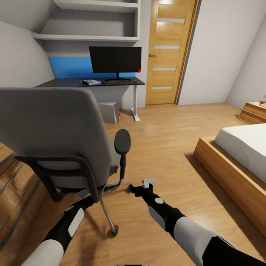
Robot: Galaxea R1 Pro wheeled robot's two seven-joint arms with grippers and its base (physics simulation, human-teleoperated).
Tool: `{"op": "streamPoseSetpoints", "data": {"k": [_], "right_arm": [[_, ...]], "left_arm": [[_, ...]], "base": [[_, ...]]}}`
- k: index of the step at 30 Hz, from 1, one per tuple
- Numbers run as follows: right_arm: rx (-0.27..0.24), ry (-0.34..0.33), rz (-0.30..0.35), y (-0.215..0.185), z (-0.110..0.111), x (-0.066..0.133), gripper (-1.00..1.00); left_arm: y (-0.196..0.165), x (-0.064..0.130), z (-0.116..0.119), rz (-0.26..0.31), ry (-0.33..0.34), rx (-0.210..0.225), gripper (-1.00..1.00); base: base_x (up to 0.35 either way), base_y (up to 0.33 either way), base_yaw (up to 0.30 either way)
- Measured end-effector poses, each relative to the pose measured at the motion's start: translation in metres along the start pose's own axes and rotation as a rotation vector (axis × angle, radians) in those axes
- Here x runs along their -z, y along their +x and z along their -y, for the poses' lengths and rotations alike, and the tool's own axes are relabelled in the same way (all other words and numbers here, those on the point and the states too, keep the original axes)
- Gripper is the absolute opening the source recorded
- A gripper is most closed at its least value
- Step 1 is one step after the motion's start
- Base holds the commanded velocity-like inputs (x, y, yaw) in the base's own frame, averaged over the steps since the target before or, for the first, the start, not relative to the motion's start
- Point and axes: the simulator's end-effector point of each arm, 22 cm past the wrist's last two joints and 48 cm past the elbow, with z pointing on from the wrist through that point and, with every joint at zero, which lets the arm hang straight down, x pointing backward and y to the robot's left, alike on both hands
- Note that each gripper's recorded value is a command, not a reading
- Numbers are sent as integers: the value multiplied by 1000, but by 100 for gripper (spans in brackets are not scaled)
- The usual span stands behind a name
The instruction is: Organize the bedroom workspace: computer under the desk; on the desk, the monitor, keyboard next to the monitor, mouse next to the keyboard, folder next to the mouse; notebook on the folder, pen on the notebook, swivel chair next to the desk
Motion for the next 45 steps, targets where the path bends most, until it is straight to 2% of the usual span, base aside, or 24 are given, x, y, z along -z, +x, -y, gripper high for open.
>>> {"op": "streamPoseSetpoints", "data": {"k": [16, 28, 45], "right_arm": [[0, 0, 3, -1, 0, 0, 100], [0, 0, 3, -1, 0, 0, 100], [0, 0, 2, 0, 0, 0, 100]], "left_arm": [[0, 0, 2, 1, 4, -1, 100], [0, 0, 1, -1, 3, 2, 100], [0, 0, 0, 0, 1, 1, 100]], "base": [[169, -166, 0], [15, -22, 0], [-259, -11, 0]]}}
